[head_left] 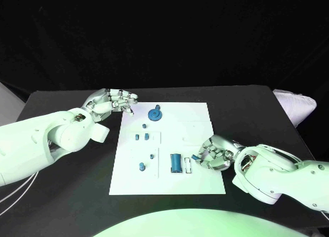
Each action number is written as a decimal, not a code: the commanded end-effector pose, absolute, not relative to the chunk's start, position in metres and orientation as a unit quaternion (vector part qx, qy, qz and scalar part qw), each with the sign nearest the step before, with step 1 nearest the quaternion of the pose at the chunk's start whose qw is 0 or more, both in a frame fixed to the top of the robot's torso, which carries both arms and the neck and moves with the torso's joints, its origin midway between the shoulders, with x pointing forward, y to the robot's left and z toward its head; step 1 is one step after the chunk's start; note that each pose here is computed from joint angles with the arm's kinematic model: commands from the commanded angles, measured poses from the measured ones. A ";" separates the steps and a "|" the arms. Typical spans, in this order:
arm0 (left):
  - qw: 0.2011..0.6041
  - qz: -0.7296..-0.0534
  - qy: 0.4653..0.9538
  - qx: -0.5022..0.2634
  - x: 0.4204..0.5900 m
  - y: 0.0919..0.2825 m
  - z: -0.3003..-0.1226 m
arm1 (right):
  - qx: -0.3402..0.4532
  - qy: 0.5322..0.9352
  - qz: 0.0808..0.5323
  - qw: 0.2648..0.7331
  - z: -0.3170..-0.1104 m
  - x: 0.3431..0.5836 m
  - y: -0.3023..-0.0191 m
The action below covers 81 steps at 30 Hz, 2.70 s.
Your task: Assemble the parts on the task board
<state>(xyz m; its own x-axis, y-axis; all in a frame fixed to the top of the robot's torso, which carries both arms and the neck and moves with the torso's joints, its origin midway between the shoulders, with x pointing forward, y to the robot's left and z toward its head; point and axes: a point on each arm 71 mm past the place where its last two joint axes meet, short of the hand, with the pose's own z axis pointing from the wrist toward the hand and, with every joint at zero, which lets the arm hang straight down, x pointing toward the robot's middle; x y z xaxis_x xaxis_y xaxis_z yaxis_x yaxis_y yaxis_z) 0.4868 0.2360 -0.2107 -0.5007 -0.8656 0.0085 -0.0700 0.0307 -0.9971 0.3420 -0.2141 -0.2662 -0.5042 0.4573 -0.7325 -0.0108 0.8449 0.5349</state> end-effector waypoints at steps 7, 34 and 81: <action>0.332 -0.597 0.633 -0.363 0.486 0.234 -0.210 | 0.171 0.847 0.253 0.436 -0.272 0.342 -0.210; 0.332 -0.597 0.634 -0.364 0.486 0.234 -0.210 | 0.138 0.863 0.236 0.426 -0.279 0.347 -0.194; 0.331 -0.591 0.637 -0.367 0.487 0.237 -0.212 | 0.144 0.866 0.241 0.413 -0.278 0.342 -0.192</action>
<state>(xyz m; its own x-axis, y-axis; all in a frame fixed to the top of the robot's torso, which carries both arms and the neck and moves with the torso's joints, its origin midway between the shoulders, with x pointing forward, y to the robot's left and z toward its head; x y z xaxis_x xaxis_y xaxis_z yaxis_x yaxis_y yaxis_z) 0.4871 0.2388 -0.2124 -0.4973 -0.8676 0.0059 -0.0760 0.0368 -0.9964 0.3445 -0.1927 -0.2780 -0.6017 0.4551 -0.6564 0.0529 0.8427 0.5357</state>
